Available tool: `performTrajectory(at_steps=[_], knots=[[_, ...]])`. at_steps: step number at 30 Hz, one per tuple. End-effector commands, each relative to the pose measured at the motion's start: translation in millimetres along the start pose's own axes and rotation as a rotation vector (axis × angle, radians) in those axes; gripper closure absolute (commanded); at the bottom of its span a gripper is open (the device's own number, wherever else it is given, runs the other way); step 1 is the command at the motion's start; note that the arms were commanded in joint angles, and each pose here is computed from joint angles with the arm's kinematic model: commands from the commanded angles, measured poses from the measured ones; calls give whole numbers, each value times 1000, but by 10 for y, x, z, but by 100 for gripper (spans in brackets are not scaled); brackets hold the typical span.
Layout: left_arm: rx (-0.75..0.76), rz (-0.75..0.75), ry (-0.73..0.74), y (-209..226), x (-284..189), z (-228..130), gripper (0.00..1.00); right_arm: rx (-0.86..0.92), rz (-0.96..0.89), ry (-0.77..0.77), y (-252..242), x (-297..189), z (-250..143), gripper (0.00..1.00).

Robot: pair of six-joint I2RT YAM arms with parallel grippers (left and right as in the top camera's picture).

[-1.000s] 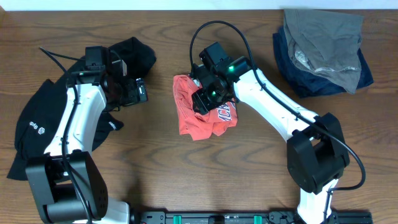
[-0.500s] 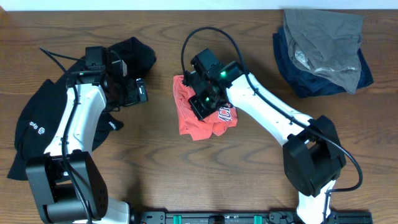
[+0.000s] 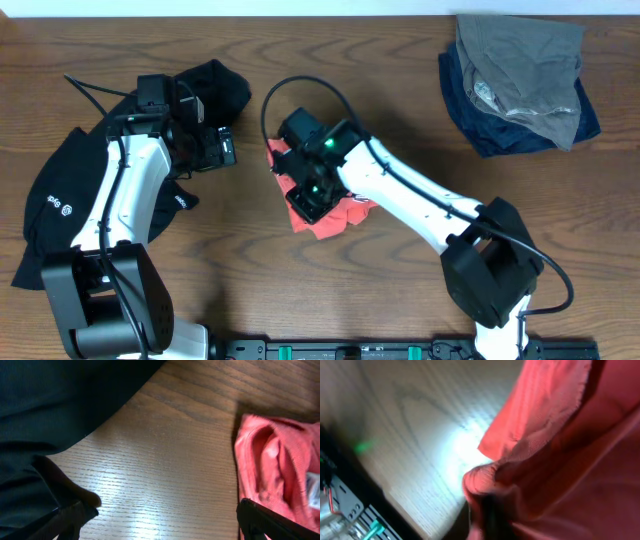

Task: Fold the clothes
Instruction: 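Grasp the folded orange T-shirt bundle with the right gripper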

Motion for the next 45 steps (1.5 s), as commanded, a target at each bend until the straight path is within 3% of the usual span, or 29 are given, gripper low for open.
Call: performTrajectory(at_steps=[1, 2, 3, 6, 14, 18, 27, 39, 45], knots=[[19, 14, -28, 10, -88, 28, 2, -36, 9, 16, 55, 39, -20, 24], [19, 14, -28, 10, -88, 29, 2, -30, 8, 19, 40, 30, -27, 10], [19, 14, -28, 10, -88, 29, 2, -20, 7, 24, 9, 17, -35, 3], [19, 14, -28, 10, -88, 29, 2, 26, 2, 31, -130, -82, -54, 1], [26, 14, -30, 10, -88, 32, 2, 158, -10, -62, -637, -425, 20, 5], [27, 13, -36, 9, -89, 43, 2, 185, -13, -66, -794, -312, 1, 15], [28, 13, -40, 8, -89, 50, 2, 257, -28, 26, -972, 183, -333, 16], [30, 12, -55, 5, -90, 76, 2, 437, -528, -142, -2042, 121, -393, 16], [35, 12, -55, 6, -90, 75, 2, 370, -481, -223, -2382, -132, -309, 8]])
Point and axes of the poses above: each gripper's point midway between its finger pads, its own x axis out along the fingers, its own y axis along the line the jaws close on, z = x × y, the point moved 7 cm from there along -x, back along the fingers, and after that the axes turned 2 degrees about x, right-handed, at the moved point
